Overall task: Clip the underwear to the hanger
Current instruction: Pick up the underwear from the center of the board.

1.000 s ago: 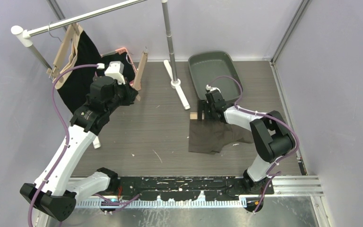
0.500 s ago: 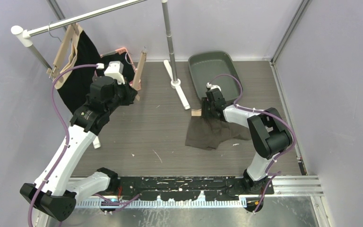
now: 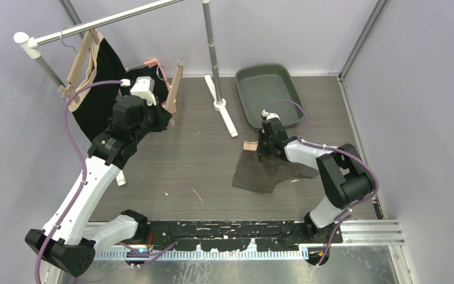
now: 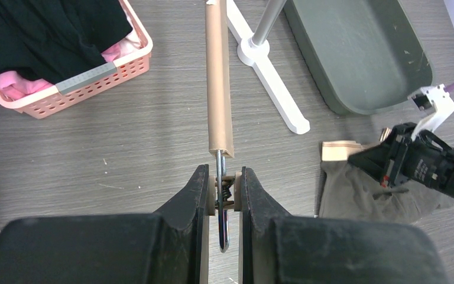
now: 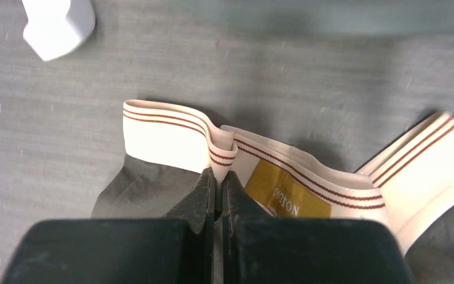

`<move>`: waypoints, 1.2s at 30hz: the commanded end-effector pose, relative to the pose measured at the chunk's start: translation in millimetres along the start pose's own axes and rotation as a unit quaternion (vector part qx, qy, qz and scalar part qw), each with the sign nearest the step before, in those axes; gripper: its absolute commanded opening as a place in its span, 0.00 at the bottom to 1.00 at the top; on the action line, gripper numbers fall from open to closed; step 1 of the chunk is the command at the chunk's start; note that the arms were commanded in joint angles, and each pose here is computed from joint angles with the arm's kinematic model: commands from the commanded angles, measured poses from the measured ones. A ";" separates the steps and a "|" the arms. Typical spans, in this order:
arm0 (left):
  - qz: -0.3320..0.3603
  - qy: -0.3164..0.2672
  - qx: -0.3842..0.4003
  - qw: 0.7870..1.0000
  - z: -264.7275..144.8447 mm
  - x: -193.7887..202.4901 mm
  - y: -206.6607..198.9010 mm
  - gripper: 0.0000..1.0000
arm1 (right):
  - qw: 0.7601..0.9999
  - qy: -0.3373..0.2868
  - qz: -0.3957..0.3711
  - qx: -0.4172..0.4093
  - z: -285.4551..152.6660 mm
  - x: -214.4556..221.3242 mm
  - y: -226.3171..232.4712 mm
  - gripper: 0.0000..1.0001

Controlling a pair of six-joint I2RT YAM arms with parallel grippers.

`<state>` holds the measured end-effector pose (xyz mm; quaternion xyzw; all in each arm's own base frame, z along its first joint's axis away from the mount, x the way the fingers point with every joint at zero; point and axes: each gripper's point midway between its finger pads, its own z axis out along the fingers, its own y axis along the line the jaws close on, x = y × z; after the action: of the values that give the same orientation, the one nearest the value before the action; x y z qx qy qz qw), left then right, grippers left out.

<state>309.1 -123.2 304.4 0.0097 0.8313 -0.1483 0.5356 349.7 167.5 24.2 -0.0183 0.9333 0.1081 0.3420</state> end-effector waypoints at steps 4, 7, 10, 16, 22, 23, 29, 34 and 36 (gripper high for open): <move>-0.004 -0.054 0.029 0.998 -9.4 -23.4 -11.0 0.00 | 0.991 -0.050 -0.038 -0.118 -43.5 -4.8 32.6 0.01; -0.009 -0.060 0.048 0.997 -13.9 -22.1 -16.5 0.00 | 0.982 -0.087 -0.048 -0.161 -59.3 -21.6 48.3 0.01; -0.015 -0.062 0.063 0.996 -17.3 -21.1 -21.1 0.00 | 0.973 -0.109 -0.059 -0.196 -72.5 -37.3 63.2 0.01; -0.040 -0.066 0.088 0.993 -18.9 -15.3 -28.9 0.00 | 0.943 -0.141 -0.086 -0.289 -98.0 -57.4 98.5 0.01; -0.061 -0.075 0.114 0.989 -16.6 -14.0 -37.6 0.00 | 0.908 -0.143 -0.115 -0.378 -115.9 -60.2 128.2 0.01; -0.062 -0.077 0.118 0.988 -16.7 -14.6 -38.9 0.00 | 0.900 -0.143 -0.120 -0.394 -120.5 -60.8 133.7 0.01; -0.073 -0.091 0.131 0.985 -15.8 -19.0 -43.5 0.00 | 0.875 -0.136 -0.141 -0.443 -135.1 -65.5 156.5 0.01; -0.076 -0.094 0.148 0.981 -14.5 -22.7 -50.8 0.00 | 0.857 -0.124 -0.163 -0.473 -140.8 -63.5 176.3 0.01; -0.076 -0.094 0.154 0.981 -14.2 -23.0 -52.7 0.00 | 0.851 -0.121 -0.169 -0.482 -142.3 -63.3 183.9 0.01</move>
<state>294.9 -156.1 303.1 0.0032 0.7913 -0.2729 0.5471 289.8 293.2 172.0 -0.2783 0.7471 0.4591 0.3919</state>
